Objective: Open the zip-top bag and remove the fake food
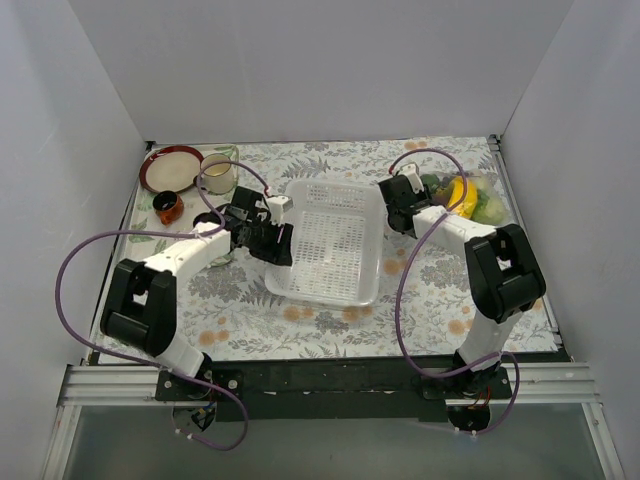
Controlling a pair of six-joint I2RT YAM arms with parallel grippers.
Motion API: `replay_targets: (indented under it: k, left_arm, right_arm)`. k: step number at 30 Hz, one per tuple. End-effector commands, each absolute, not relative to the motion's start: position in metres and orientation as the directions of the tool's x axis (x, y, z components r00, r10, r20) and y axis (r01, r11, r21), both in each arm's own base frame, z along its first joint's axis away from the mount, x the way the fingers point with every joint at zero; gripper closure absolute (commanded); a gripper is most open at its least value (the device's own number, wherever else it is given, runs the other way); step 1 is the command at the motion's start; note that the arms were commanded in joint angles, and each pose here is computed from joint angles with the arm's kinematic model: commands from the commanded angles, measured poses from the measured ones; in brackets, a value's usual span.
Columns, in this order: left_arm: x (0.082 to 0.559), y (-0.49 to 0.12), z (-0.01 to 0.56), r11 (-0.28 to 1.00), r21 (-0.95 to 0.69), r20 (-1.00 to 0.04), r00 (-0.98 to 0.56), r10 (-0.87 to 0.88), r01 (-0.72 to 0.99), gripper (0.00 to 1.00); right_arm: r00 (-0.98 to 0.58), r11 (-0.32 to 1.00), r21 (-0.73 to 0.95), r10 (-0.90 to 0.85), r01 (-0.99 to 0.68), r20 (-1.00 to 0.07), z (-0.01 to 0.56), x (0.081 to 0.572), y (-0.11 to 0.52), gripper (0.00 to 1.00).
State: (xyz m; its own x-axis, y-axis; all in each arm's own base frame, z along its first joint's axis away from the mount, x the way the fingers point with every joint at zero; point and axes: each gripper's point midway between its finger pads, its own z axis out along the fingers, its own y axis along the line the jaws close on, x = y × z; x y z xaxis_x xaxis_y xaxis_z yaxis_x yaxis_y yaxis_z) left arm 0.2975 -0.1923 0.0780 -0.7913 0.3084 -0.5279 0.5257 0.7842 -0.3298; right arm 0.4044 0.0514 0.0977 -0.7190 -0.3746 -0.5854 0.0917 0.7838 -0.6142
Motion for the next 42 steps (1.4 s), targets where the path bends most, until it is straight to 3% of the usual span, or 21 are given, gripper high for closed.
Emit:
replay_targets:
  k: [1, 6, 14, 18, 20, 21, 22, 36, 42]
  left_arm:
    - [0.269, -0.209, 0.113, 0.723, -0.421, -0.536, -0.793, 0.29, 0.548, 0.45]
    - [0.253, -0.229, 0.129, 0.671, -0.478, -0.532, -0.794, 0.293, 0.567, 0.43]
    - [0.234, -0.237, 0.12, 0.642, -0.478, -0.514, -0.784, 0.349, 0.6, 0.43]
    - [0.232, -0.237, 0.117, 0.639, -0.473, -0.509, -0.78, 0.364, 0.607, 0.41]
    - [0.235, -0.24, 0.121, 0.628, -0.466, -0.519, -0.768, 0.376, 0.623, 0.28]
    - [0.235, -0.241, 0.122, 0.623, -0.465, -0.518, -0.764, 0.385, 0.629, 0.1]
    - [0.238, -0.242, 0.124, 0.62, -0.458, -0.522, -0.757, 0.393, 0.637, 0.02]
    - [0.323, -0.264, 0.287, 0.629, -0.223, -0.816, -0.495, 0.298, 0.745, 0.02]
    - [0.336, -0.253, 0.297, 0.675, -0.179, -0.838, -0.47, 0.277, 0.716, 0.02]
  right_arm:
    - [-0.694, 0.793, -0.583, -0.32, 0.177, -0.645, 0.115, 0.419, 0.043, 0.71]
    - [-0.679, 0.801, -0.561, -0.294, 0.21, -0.673, 0.127, 0.419, 0.034, 0.99]
    - [-0.624, 0.81, -0.521, -0.266, 0.268, -0.735, 0.162, 0.417, 0.029, 0.99]
    - [-0.492, 0.829, -0.443, -0.244, 0.342, -0.836, 0.221, 0.42, 0.027, 0.99]
    - [-0.438, 0.848, -0.403, -0.235, 0.343, -0.868, 0.244, 0.422, 0.03, 0.99]
    - [-0.405, 0.855, -0.387, -0.236, 0.344, -0.883, 0.261, 0.421, 0.03, 0.99]
    - [-0.371, 0.862, -0.365, -0.23, 0.351, -0.9, 0.277, 0.423, 0.031, 0.99]
    - [-0.044, 0.889, -0.238, -0.241, 0.39, -0.97, 0.446, 0.405, 0.034, 0.99]
    - [0.062, 0.916, -0.233, -0.266, 0.326, -0.962, 0.497, 0.387, 0.062, 0.99]
